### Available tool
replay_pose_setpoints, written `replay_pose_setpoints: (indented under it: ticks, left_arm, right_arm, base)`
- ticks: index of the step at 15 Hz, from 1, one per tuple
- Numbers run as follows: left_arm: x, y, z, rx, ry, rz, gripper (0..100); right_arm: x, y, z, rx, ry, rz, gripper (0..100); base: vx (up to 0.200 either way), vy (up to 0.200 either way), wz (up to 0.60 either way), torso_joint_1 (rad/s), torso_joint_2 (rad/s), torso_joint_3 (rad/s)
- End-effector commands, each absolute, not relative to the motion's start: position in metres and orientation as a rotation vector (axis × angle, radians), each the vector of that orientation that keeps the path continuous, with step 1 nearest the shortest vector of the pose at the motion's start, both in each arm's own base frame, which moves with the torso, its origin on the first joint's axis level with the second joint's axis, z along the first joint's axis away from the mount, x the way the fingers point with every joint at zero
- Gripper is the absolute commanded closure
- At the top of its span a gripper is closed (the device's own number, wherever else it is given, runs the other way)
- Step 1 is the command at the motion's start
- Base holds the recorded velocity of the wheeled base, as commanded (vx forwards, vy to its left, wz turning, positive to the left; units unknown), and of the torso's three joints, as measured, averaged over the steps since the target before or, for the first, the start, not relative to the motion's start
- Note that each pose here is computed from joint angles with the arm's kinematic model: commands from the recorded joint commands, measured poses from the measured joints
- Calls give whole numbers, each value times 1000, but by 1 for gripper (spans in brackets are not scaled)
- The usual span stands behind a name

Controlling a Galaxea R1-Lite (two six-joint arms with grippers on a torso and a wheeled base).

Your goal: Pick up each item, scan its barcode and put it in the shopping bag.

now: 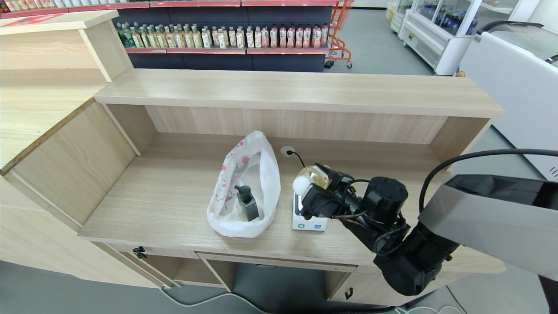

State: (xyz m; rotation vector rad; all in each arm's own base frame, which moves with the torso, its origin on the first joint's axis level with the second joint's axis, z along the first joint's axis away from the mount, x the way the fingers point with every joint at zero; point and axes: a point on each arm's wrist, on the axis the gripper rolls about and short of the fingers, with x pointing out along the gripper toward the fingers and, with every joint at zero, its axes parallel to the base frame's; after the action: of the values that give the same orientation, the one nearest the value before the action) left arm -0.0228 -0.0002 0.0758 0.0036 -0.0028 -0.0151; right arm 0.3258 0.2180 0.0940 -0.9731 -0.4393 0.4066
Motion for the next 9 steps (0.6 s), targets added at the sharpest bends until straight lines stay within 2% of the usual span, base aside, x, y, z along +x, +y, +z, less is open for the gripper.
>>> replay_pose_setpoints:
  ticks: [1, 2, 3, 5, 9]
  left_arm:
    - [-23, 0, 76, 2, -2, -15, 0]
    - [-23, 0, 76, 2, -2, -15, 0]
    - [-23, 0, 76, 3, -2, -15, 0]
    - [-23, 0, 76, 5, -2, -15, 0]
    - [-23, 0, 76, 5, -2, -14, 0]
  right_arm:
    - [313, 204, 153, -816, -467, 247, 100]
    - [313, 203, 156, -804, -462, 238, 100]
    - [304, 193, 180, -650, -381, 191, 100]
    - [297, 188, 192, -502, -313, 206, 100]
    - [306, 189, 193, -254, -191, 255, 100]
  base:
    - [0, 200, 0, 2, -2, 7]
    - [0, 200, 0, 27, 17, -2]
    - [0, 200, 0, 12, 7, -12]
    - [0, 0, 0, 0, 0, 0]
    - [0, 0, 0, 0, 0, 0]
